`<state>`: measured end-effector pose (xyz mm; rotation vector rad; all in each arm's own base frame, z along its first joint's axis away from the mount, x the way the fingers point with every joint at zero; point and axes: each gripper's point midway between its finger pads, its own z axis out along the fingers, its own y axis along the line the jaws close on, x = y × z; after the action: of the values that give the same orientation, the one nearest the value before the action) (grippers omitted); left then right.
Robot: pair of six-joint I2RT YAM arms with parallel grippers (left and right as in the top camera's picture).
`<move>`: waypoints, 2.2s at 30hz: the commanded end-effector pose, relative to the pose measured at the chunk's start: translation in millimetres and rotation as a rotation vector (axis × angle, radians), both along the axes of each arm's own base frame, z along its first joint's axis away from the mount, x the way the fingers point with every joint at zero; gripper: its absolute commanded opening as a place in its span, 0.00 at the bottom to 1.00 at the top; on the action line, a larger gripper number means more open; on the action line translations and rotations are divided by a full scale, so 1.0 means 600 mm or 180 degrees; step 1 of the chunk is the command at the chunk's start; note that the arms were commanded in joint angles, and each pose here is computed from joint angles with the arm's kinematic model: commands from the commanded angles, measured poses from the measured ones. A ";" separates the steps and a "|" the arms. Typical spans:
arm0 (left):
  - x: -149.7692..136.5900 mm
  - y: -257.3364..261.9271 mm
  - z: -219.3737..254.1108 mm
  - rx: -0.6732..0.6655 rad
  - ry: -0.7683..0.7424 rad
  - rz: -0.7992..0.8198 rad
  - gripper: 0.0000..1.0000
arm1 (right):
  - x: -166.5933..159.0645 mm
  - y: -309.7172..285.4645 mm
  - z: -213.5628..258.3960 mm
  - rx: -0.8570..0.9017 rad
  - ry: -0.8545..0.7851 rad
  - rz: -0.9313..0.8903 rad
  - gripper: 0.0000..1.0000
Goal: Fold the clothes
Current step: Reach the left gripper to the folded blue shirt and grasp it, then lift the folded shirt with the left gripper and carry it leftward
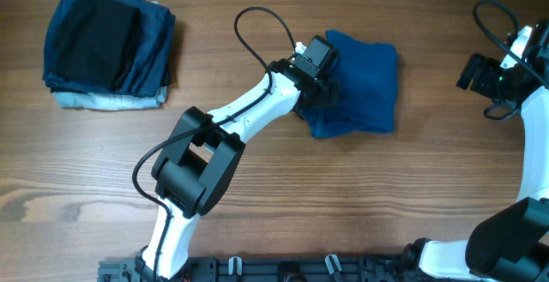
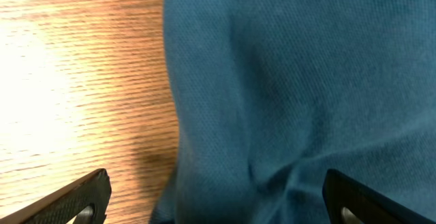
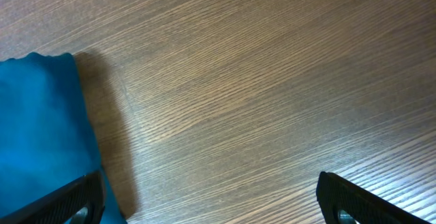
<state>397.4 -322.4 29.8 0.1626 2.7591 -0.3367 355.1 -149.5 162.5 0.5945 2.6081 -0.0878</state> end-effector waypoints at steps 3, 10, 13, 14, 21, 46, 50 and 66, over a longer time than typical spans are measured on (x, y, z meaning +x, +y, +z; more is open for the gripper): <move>0.034 -0.007 0.009 -0.0062 -0.0231 -0.0024 1.00 | 0.000 -0.003 0.011 -0.0043 -0.0051 -0.0052 0.99; 0.064 -0.027 0.065 -0.0291 -0.0505 -0.0068 1.00 | 0.000 -0.003 0.011 -0.0043 -0.0051 -0.0052 1.00; 0.075 -0.041 0.016 -0.0293 -0.0506 -0.0080 0.99 | 0.000 -0.003 0.011 -0.0043 -0.0051 -0.0052 0.99; 0.075 -0.042 -0.014 -0.0254 -0.0453 -0.0082 1.00 | 0.000 -0.003 0.011 -0.0043 -0.0051 -0.0052 1.00; 0.026 -0.033 -0.112 0.0066 -0.0041 -0.0172 0.98 | 0.000 -0.003 0.011 -0.0043 -0.0051 -0.0052 1.00; -0.045 0.034 -0.026 0.0561 0.0425 -0.0320 0.04 | 0.000 -0.003 0.011 -0.0043 -0.0051 -0.0053 0.99; -0.022 0.036 0.068 0.0337 0.0107 -0.0245 0.04 | 0.000 -0.003 0.011 -0.0043 -0.0051 -0.0053 1.00; 0.011 0.118 0.097 0.0479 0.0064 0.0032 0.04 | 0.000 -0.003 0.011 -0.0043 -0.0051 -0.0052 1.00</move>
<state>394.3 -267.8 73.4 0.2222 2.8375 -0.1450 355.2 -149.5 162.6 0.5989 2.6066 -0.0868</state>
